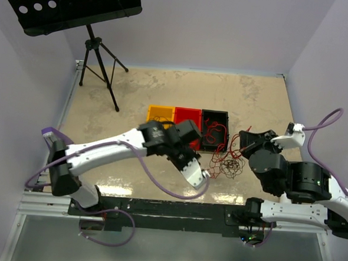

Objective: Untangle the cables

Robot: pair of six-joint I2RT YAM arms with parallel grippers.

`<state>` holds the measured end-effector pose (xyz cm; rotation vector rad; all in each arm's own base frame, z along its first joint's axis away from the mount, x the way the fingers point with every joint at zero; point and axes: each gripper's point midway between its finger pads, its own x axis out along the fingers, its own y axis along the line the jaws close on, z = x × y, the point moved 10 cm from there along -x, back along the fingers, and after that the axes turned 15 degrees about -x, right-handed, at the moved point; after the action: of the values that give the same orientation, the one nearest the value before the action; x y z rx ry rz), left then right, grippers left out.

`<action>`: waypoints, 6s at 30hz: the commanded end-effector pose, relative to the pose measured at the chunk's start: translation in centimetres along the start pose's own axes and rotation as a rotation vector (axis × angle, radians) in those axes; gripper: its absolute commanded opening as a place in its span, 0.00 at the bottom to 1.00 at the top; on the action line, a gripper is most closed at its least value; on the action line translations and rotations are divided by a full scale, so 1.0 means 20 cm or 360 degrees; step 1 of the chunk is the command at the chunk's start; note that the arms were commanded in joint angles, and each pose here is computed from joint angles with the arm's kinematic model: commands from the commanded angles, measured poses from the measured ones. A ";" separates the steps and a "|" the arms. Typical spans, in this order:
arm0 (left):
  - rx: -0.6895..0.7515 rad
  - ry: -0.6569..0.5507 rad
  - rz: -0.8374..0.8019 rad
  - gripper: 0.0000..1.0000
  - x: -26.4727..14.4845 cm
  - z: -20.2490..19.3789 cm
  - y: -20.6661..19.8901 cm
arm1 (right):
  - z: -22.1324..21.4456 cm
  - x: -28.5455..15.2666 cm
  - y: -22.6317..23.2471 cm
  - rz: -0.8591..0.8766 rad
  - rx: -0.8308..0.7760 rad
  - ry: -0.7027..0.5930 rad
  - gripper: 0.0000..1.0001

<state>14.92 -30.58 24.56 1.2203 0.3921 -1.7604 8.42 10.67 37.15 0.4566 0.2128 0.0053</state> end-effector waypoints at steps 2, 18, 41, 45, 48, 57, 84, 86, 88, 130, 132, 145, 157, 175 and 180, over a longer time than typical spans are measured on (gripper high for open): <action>-0.0100 0.0077 0.0138 0.00 -0.60 -0.02 -0.12 | 0.12 0.01 -0.02 -0.0087 -0.0010 -0.0151 0.00; -0.0986 -0.0499 0.0700 0.00 -0.45 -0.08 0.12 | 0.03 0.00 0.00 0.0033 0.0144 0.0011 0.00; -0.1744 -0.0498 0.0735 0.54 0.02 -0.59 0.75 | 0.11 -0.04 0.02 0.0197 0.0256 -0.0004 0.00; -0.1723 -0.0561 0.0720 0.71 -0.03 -0.56 0.73 | 0.13 -0.04 0.06 0.0229 0.0233 -0.0001 0.00; -0.1697 -0.0632 0.0742 0.80 -0.14 -0.50 0.71 | 0.13 -0.04 0.09 0.0241 0.0224 0.0004 0.00; -0.1604 -0.0734 0.0655 0.83 -0.57 -0.49 0.44 | 0.05 -0.01 0.30 0.0425 0.0230 0.0110 0.00; -0.1372 -0.1129 0.0154 0.60 -0.55 -0.62 -0.19 | -0.13 -0.01 0.81 0.1195 0.0312 0.0218 0.00; -0.1390 -0.1152 0.0151 0.59 -0.54 -0.63 -0.16 | -0.14 -0.01 0.81 0.1194 0.0315 0.0221 0.00; -0.1397 -0.1187 0.0099 0.65 -0.54 -0.62 -0.14 | -0.13 -0.01 0.82 0.1194 0.0321 0.0218 0.00; -0.1619 -0.1067 0.0261 0.11 -0.48 -0.68 -0.17 | -0.08 0.04 0.82 0.0999 0.0184 0.0093 0.00; -0.1645 -0.1046 0.0271 0.11 -0.48 -0.69 -0.17 | -0.07 0.04 0.82 0.0985 0.0179 0.0081 0.00; -0.1643 -0.0997 0.0224 0.09 -0.47 -0.70 -0.19 | -0.02 0.03 0.77 0.0906 0.0161 0.0050 0.00; -0.1694 -0.0764 0.0378 0.00 -0.37 -0.81 -0.25 | 0.24 -0.04 0.65 0.0818 0.0242 -0.0083 0.00; -0.1591 -0.0192 0.0635 0.00 -0.23 -1.04 -0.45 | 0.77 -0.21 0.34 0.0683 0.0412 -0.0348 0.00; -0.1580 -0.0103 0.0637 0.00 -0.21 -1.07 -0.50 | 0.85 -0.24 0.32 0.0696 0.0434 -0.0390 0.00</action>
<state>19.04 -9.19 16.29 0.3850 0.8291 -1.0378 7.50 9.51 54.71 0.7855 -0.1105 0.3715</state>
